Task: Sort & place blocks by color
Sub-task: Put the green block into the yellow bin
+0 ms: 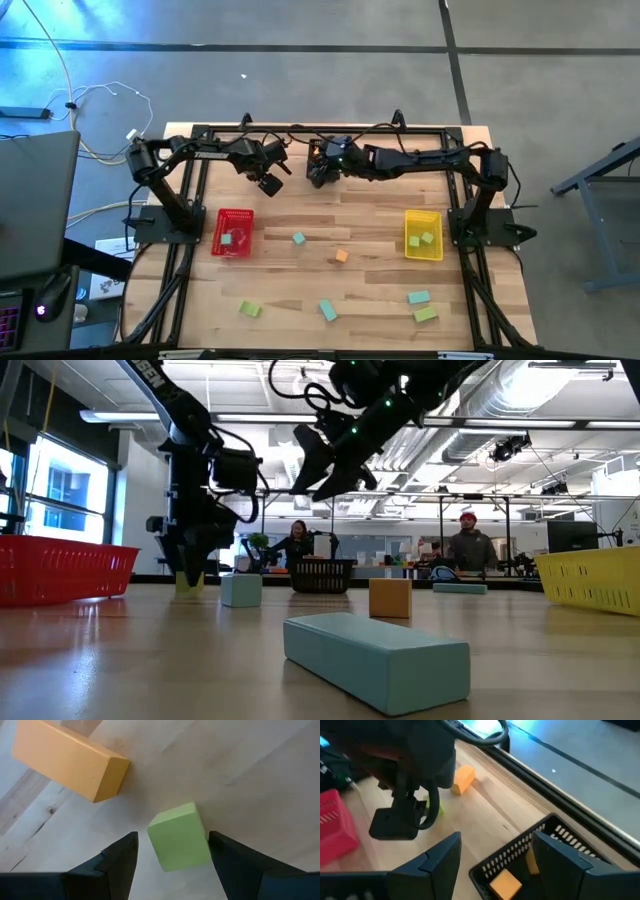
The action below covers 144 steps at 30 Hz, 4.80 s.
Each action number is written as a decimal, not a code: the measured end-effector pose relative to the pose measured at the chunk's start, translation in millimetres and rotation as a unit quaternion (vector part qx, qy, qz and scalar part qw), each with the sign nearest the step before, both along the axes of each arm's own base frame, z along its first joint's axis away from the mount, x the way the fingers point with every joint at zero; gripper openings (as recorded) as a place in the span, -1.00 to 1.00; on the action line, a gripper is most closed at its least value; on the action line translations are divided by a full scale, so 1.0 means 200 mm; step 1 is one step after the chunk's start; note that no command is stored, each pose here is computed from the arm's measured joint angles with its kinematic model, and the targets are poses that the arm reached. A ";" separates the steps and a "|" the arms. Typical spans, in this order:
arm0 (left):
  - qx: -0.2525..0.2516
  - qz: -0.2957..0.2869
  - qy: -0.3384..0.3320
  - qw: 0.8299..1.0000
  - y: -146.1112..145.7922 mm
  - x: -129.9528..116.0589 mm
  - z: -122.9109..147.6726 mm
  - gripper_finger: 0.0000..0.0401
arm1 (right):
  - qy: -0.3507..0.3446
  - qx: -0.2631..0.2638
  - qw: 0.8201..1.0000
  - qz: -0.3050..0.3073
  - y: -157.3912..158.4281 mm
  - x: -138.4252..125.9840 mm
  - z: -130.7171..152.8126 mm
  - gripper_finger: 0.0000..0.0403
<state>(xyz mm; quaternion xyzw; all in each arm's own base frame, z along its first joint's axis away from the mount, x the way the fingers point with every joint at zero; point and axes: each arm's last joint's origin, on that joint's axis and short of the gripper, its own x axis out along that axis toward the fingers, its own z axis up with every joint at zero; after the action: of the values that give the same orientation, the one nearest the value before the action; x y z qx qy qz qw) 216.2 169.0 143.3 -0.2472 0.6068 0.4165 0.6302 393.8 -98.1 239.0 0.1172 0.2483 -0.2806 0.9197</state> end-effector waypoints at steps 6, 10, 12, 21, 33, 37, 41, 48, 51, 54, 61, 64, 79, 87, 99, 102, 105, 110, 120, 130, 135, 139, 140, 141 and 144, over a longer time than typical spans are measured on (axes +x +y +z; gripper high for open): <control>-0.007 -0.023 0.008 1.000 0.03 0.00 -0.04 0.10 | 0.045 -0.024 0.999 0.016 0.08 0.02 0.07 0.14; -0.011 -0.035 0.006 0.999 0.03 0.00 -0.04 -0.07 | 0.087 -0.017 0.996 0.031 0.14 0.02 0.10 0.14; -0.014 -0.046 0.005 0.999 0.03 0.00 -0.04 -0.19 | 0.104 -0.017 0.994 0.031 0.18 0.01 0.11 0.14; -0.014 -0.101 0.006 0.995 0.00 0.02 -0.02 -0.48 | 0.177 -0.014 0.984 0.035 0.40 -0.03 0.07 0.14; -0.006 -0.171 -0.060 0.983 -0.13 0.07 0.13 -0.48 | 0.218 -0.038 0.975 -0.012 0.71 -0.13 0.03 0.14; -0.014 -0.193 -0.098 0.976 -0.19 0.08 0.20 -0.48 | 0.219 -0.045 0.974 -0.017 0.79 -0.16 0.03 0.14; -0.050 -0.217 -0.156 0.962 -0.23 0.09 0.25 -0.46 | 0.211 -0.061 0.975 -0.012 0.87 -0.18 0.03 0.14; -0.120 -0.249 -0.281 0.919 -0.27 0.12 0.33 -0.47 | 0.184 -0.135 0.974 0.000 0.99 -0.19 0.05 0.14; -0.149 -0.258 -0.343 0.891 -0.28 0.15 0.35 -0.46 | 0.172 -0.168 0.971 0.014 1.03 -0.18 0.07 0.14; -0.178 -0.270 -0.403 0.856 -0.28 0.18 0.38 -0.47 | 0.166 -0.198 0.966 0.028 1.04 -0.16 0.08 0.14; -0.222 -0.292 -0.494 0.788 -0.29 0.25 0.45 -0.46 | 0.154 -0.247 0.954 0.073 1.06 -0.11 0.12 0.14; -0.232 -0.295 -0.516 0.770 -0.30 0.27 0.47 -0.46 | 0.144 -0.268 0.949 0.086 1.06 -0.09 0.14 0.14; -0.223 -0.306 -0.594 0.710 -0.36 0.37 0.59 -0.46 | 0.109 -0.325 0.933 0.109 1.08 -0.03 0.21 0.14; -0.211 -0.306 -0.600 0.708 -0.38 0.38 0.60 -0.45 | 0.098 -0.347 0.928 0.090 1.07 -0.02 0.24 0.01; -0.207 -0.306 -0.600 0.709 -0.38 0.38 0.60 -0.27 | 0.108 -0.341 0.927 0.108 1.05 -0.02 0.23 -0.49; -0.197 -0.315 -0.600 0.709 -0.38 0.39 0.60 -0.24 | 0.108 -0.339 0.929 0.107 1.05 -0.02 0.23 -0.49; -0.179 -0.328 -0.599 0.708 -0.38 0.39 0.60 -0.21 | 0.110 -0.337 0.929 0.107 1.05 -0.02 0.22 -0.49; -0.153 -0.338 -0.591 0.717 -0.37 0.38 0.59 -0.08 | 0.117 -0.328 0.932 0.105 1.05 -0.03 0.21 -0.49; -0.126 -0.342 -0.569 0.737 -0.32 0.36 0.56 0.16 | 0.145 -0.263 0.952 0.055 1.03 -0.09 0.13 -0.49; -0.057 -0.356 -0.482 0.799 -0.29 0.31 0.48 0.15 | 0.184 -0.122 0.975 -0.004 1.04 -0.22 0.04 -0.49; -0.005 -0.342 -0.403 0.849 -0.28 0.28 0.43 0.10 | 0.227 -0.043 0.971 -0.057 1.05 -0.32 0.01 -0.49; 0.007 -0.325 -0.362 0.874 -0.28 0.25 0.41 0.07 | 0.264 -0.006 0.959 -0.101 1.07 -0.40 -0.01 -0.49; 0.007 -0.323 -0.356 0.877 -0.28 0.25 0.41 0.06 | 0.273 -0.001 0.956 -0.112 1.08 -0.43 -0.01 -0.49; 0.006 -0.322 -0.352 0.879 -0.28 0.25 0.40 0.05 | 0.281 0.002 0.952 -0.122 1.09 -0.45 -0.01 -0.49; 0.003 -0.322 -0.339 0.884 -0.29 0.24 0.39 0.02 | 0.303 0.009 0.940 -0.156 1.11 -0.51 0.00 -0.49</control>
<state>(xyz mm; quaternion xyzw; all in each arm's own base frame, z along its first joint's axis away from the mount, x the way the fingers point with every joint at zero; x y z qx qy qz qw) 265.2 110.6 222.3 -0.1624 0.4007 0.0834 0.8978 291.1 124.0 238.5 0.0717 0.4963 -0.4408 0.7445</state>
